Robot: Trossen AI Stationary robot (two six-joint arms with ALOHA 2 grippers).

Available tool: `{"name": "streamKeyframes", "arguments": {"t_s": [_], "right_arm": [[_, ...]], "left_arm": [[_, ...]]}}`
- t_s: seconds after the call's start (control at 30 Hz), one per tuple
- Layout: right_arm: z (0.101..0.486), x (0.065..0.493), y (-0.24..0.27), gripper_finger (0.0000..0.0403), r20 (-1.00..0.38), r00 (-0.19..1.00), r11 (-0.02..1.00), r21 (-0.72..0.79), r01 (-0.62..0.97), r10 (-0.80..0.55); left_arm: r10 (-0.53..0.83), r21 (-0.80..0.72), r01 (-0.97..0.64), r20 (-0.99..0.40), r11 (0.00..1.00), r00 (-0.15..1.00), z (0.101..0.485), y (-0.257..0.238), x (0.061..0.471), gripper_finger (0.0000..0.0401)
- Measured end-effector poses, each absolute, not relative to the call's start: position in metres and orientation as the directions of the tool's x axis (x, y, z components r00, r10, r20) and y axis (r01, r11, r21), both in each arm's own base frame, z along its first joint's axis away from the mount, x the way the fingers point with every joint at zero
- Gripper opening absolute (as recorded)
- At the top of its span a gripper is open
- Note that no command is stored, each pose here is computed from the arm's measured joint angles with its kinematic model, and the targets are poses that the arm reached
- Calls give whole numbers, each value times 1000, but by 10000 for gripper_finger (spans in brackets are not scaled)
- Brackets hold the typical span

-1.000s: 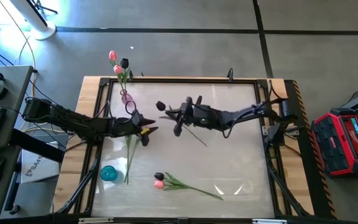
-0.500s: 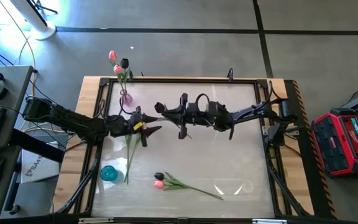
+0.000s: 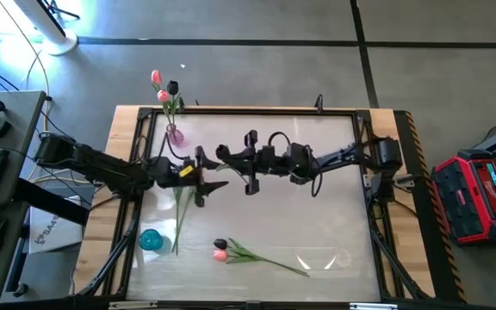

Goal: Sort flowers into vase by color
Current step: Put the black flower into the purple glass vase

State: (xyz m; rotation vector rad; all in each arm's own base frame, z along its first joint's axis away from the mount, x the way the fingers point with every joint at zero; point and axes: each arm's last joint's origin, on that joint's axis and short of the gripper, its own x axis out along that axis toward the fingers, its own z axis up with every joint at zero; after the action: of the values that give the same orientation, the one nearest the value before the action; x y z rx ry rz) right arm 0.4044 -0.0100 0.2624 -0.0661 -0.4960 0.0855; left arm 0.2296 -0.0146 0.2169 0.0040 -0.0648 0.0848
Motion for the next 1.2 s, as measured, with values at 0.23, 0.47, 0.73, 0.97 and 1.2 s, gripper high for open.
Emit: {"name": "streamKeyframes", "arguments": {"t_s": [0.23,0.47,0.73,0.97,1.2], "right_arm": [[263,408,-9,0,477,871,993,-92,-80,114],[262,409,-7,0,468,873,990,-99,-103,138],[261,409,-5,0,454,879,988,-101,-113,147],[261,409,-5,0,452,880,989,-100,-113,146],[257,411,-10,19,405,909,995,-8,-99,94]], "left_arm": [[93,34,-94,25,995,995,213,-14,252,213],[93,51,-95,38,994,995,218,-15,258,166],[93,51,-97,76,994,993,228,-15,253,94],[93,67,-97,50,993,994,227,-14,252,47],[118,83,-116,-13,990,993,226,-13,247,5]]}}
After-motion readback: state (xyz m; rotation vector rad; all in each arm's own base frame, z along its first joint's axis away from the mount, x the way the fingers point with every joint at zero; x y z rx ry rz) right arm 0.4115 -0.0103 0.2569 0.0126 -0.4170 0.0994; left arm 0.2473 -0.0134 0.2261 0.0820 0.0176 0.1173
